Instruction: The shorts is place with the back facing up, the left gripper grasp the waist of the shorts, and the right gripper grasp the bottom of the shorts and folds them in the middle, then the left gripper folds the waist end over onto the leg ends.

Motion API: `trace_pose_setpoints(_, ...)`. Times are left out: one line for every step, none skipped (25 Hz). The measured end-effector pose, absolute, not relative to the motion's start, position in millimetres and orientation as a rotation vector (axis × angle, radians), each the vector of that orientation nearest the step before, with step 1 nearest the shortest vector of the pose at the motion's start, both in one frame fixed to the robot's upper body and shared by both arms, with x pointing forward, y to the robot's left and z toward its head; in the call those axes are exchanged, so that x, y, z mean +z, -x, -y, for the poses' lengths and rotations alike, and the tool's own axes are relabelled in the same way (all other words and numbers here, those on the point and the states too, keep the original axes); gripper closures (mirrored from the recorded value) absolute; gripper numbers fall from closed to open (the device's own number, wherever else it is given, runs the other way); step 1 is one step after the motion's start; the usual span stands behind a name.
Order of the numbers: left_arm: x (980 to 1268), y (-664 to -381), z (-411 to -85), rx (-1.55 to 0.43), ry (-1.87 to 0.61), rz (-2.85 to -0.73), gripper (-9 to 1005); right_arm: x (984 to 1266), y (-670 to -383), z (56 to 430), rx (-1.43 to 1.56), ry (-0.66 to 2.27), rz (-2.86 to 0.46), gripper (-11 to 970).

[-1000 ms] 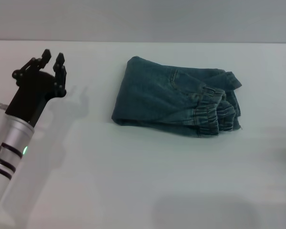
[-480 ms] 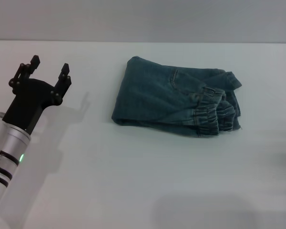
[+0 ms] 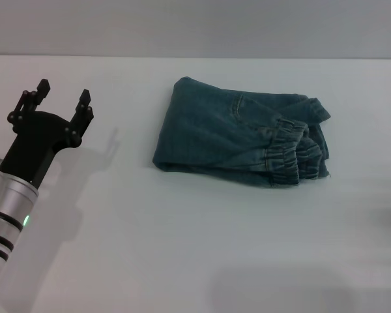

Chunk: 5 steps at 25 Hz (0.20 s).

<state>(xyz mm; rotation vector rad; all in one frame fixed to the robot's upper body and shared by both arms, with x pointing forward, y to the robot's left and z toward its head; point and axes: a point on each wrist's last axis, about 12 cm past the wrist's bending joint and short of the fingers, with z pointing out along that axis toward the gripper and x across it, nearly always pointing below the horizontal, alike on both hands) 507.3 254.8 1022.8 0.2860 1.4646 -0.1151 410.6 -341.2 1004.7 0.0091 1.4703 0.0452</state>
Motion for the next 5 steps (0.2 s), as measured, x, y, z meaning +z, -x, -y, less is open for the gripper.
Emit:
trace_pose_setpoints(1022.8, -506.7, -254.9, -0.116, -0.283, -1.464, 289, 1004.8, -410.6, 341.1, 0.046, -0.009, -1.469, 234)
trace_pose_setpoints(1022.7, -506.3, -255.1, -0.115, -0.282, -1.465, 289, 1005.1, -410.4, 341.0, 0.046, -0.008, -1.466, 234)
trace_pose_setpoints(1022.6, -505.5, -255.3, -0.116, -0.279, -1.464, 289, 1005.3, -410.2, 340.9, 0.047, -0.006, -1.464, 234)
trace_pose_setpoints(1022.4, -504.7, -255.8, -0.115, -0.276, -1.464, 289, 1005.5, -410.0, 340.8, 0.048, -0.005, -1.462, 234)
trace_pose_setpoints(1022.2, -504.2, -256.0, -0.114, -0.275, -1.465, 289, 1005.4, -409.6, 340.7, 0.048, -0.004, -1.462, 234)
